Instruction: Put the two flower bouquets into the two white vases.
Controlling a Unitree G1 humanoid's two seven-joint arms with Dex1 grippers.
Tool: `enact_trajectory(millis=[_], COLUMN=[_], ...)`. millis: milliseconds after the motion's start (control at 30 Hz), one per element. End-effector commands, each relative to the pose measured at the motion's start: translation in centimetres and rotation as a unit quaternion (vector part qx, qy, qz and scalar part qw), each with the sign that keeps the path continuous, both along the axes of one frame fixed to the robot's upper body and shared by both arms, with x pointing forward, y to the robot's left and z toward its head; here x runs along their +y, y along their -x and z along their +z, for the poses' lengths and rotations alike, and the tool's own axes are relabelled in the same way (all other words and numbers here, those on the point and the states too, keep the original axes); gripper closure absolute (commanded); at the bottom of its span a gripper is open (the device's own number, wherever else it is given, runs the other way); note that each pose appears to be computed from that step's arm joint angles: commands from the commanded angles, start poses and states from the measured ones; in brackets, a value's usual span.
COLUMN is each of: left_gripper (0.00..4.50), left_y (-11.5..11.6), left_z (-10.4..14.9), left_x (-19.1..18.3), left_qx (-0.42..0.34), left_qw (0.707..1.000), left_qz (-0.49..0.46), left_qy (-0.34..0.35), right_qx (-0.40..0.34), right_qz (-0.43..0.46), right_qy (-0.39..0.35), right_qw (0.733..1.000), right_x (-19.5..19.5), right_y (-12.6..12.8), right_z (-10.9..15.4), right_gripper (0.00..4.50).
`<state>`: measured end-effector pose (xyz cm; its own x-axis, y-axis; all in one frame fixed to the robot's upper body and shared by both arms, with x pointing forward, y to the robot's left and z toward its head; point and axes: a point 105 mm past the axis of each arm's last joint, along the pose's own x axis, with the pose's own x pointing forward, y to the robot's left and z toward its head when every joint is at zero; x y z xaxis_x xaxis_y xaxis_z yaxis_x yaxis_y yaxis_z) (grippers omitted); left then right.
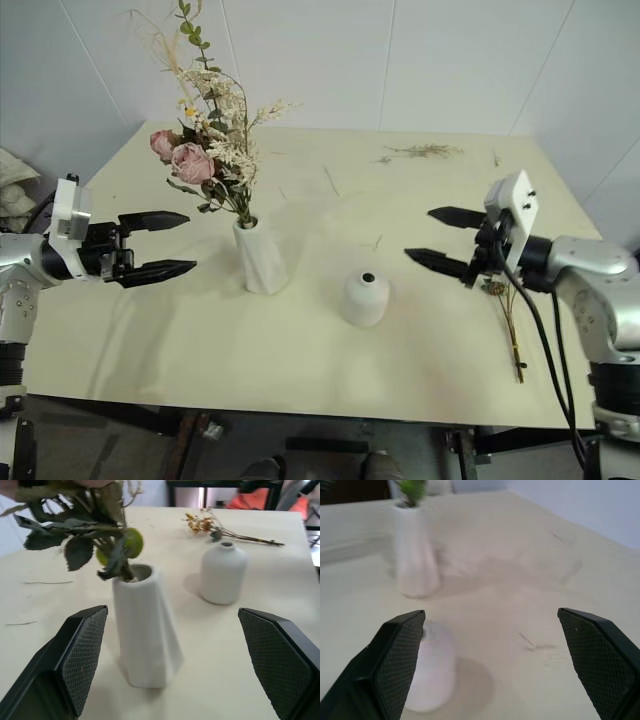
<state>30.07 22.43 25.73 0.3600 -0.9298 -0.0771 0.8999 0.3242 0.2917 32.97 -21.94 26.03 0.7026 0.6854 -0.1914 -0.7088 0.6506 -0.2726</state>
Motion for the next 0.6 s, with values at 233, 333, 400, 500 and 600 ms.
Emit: enact_trajectory(millis=[233, 333, 400, 500, 600], left_gripper=[0.04, 0.04, 0.04, 0.04, 0.04], left_y=[3.0, 2.7, 2.4, 2.4, 2.5], left_z=[2.5, 2.4, 2.1, 1.6, 1.2], left_x=[-3.6, -4.2, -4.1, -4.2, -4.4], left_qx=[-0.003, -0.007, -0.010, -0.008, -0.007], left_qw=[0.994, 0.993, 0.993, 0.993, 0.992], left_qz=[-0.101, -0.111, -0.109, -0.110, -0.113], left_qy=[0.047, 0.048, 0.050, 0.049, 0.050], right_qx=[0.148, 0.207, 0.245, 0.279, 0.313], right_qz=[-0.221, -0.265, -0.287, -0.300, -0.306], right_qy=[0.104, 0.152, 0.154, 0.146, 0.139], right_qw=[0.958, 0.929, 0.913, 0.901, 0.888], right_x=[-6.9, -8.7, -9.7, -10.3, -10.3], right_y=[0.2, 1.6, 2.4, 3.0, 3.4], right_z=[-1.0, -2.2, -2.9, -3.7, -4.9], right_gripper=[0.00, 0.00, 0.00, 0.00, 0.00])
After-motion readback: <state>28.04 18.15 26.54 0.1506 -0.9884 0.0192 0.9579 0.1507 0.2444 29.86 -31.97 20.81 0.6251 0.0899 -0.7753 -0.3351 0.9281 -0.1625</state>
